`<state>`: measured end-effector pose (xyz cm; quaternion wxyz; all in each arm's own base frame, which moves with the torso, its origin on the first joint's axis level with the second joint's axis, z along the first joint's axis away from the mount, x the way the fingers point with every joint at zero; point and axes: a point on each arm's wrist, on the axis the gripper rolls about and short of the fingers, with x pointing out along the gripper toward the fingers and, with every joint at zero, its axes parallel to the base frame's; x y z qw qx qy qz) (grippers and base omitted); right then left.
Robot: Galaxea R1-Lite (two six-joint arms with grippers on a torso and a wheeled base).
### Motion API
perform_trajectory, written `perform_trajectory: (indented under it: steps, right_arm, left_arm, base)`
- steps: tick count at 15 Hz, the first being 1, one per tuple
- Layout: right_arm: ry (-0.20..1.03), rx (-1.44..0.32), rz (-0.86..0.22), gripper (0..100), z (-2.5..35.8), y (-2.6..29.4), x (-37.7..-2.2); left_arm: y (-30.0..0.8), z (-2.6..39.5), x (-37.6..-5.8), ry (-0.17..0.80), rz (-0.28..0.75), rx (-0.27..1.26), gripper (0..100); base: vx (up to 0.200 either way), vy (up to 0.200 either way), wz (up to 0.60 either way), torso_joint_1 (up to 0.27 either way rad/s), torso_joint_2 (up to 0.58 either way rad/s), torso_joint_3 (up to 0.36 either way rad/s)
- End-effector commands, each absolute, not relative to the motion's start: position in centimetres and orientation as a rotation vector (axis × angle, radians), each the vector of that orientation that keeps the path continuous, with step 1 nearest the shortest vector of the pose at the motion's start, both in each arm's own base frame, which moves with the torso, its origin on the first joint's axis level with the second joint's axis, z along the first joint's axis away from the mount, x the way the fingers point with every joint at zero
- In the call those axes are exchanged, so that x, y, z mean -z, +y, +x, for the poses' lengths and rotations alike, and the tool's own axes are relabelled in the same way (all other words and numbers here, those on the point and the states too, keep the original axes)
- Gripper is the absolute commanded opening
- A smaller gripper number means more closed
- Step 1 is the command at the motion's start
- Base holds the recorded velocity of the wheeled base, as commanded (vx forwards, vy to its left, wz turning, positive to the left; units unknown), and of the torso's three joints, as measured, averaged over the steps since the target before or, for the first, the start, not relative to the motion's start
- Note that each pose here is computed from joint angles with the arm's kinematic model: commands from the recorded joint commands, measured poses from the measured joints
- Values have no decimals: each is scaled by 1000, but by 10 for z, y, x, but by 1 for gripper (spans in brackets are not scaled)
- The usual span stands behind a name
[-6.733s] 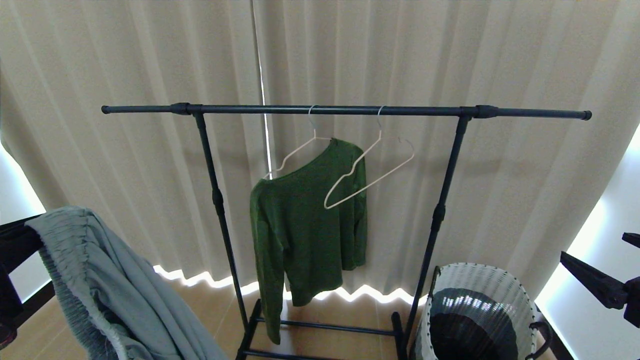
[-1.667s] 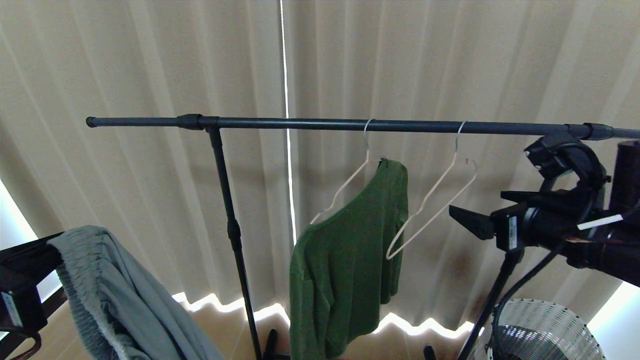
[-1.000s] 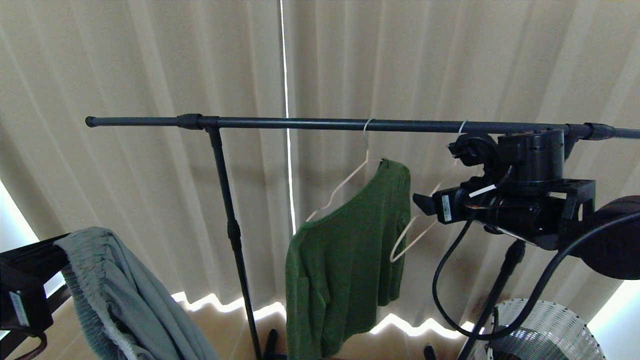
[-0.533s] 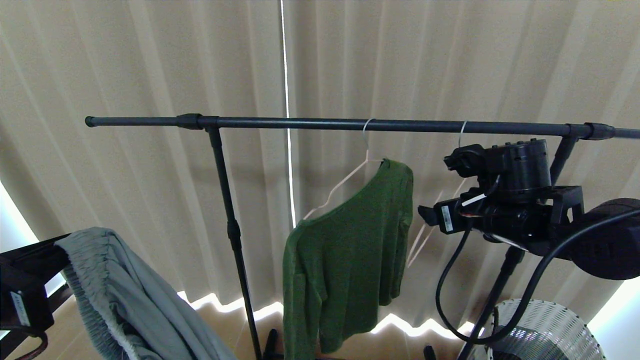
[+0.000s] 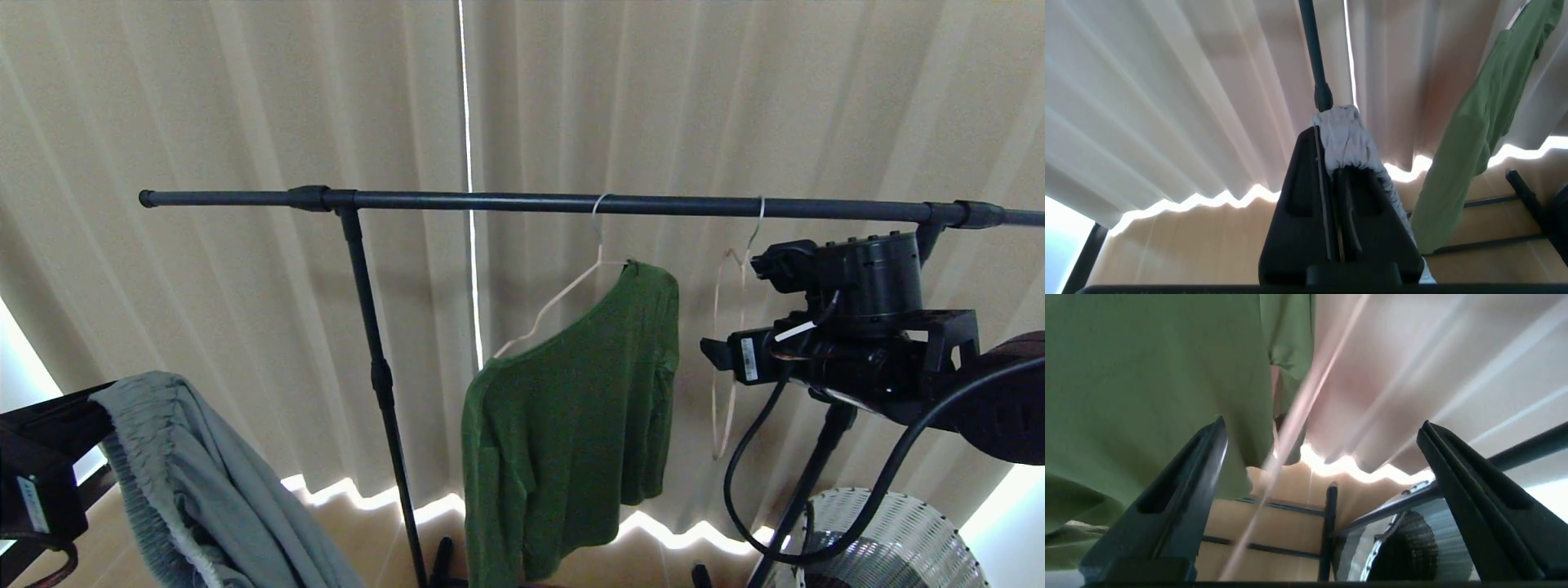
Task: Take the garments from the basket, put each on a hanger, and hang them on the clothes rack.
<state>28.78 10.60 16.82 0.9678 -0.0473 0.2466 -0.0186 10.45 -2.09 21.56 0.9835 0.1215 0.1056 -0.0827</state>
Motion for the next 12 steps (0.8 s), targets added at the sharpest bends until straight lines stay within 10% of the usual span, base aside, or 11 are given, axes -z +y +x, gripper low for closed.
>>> perform_trajectory:
  steps: [1,12]
  right_arm:
    - [497,43,-86,100,288,105,-169]
    - [561,65,-74,100,286,102,-161]
  left_arm:
    - [-21,105,-216,214,244,166,0]
    - [-21,104,-216,211,244,166,0]
  base:
    - [0,0,0,0,0,0]
    - [0,0,0,0,0,0]
